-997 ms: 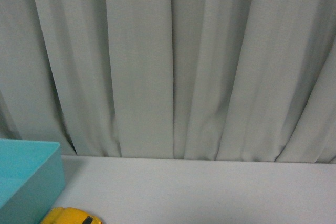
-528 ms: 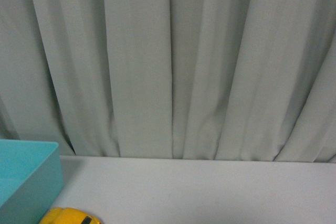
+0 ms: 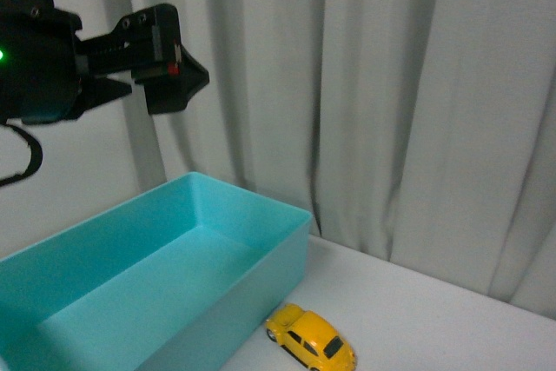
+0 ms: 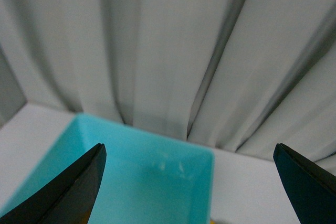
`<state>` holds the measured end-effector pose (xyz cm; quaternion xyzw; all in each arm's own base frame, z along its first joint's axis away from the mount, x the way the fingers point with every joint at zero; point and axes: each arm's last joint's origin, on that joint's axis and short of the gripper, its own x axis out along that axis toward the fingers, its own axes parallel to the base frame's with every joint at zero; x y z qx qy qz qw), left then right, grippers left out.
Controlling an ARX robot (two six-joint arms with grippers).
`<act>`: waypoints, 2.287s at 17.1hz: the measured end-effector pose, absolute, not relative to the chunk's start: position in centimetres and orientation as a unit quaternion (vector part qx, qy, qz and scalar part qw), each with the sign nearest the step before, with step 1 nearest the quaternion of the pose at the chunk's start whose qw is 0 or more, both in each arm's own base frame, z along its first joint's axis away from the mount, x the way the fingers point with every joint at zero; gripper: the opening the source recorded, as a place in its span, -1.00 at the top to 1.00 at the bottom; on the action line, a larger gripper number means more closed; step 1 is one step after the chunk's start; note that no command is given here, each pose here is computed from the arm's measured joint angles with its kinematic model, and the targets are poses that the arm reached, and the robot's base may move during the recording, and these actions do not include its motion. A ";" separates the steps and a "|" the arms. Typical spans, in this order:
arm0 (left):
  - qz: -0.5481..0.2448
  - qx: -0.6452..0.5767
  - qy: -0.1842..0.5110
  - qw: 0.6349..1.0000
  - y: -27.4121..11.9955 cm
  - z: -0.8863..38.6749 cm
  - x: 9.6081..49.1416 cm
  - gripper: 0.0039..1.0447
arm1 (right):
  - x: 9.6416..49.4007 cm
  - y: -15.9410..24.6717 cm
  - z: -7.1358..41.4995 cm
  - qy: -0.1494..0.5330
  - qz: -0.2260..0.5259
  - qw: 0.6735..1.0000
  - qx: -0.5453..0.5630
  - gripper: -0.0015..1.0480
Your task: Wind up and store yellow beetle toy
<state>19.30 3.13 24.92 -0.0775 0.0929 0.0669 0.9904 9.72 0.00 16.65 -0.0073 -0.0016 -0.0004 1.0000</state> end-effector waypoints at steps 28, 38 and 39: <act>-0.428 0.499 0.505 0.559 -8.9 14.5 36.0 -0.88 | 9.7 0.0 16.7 -0.002 0.000 1.000 -0.007 -0.87; -0.483 0.542 0.463 0.509 -9.1 10.5 36.6 -0.88 | 9.7 0.0 16.7 -0.002 0.000 1.000 -0.007 -0.87; -0.480 0.538 0.466 0.512 -8.9 10.2 36.7 -0.88 | 9.7 0.0 16.7 -0.002 0.000 1.000 -0.007 -0.87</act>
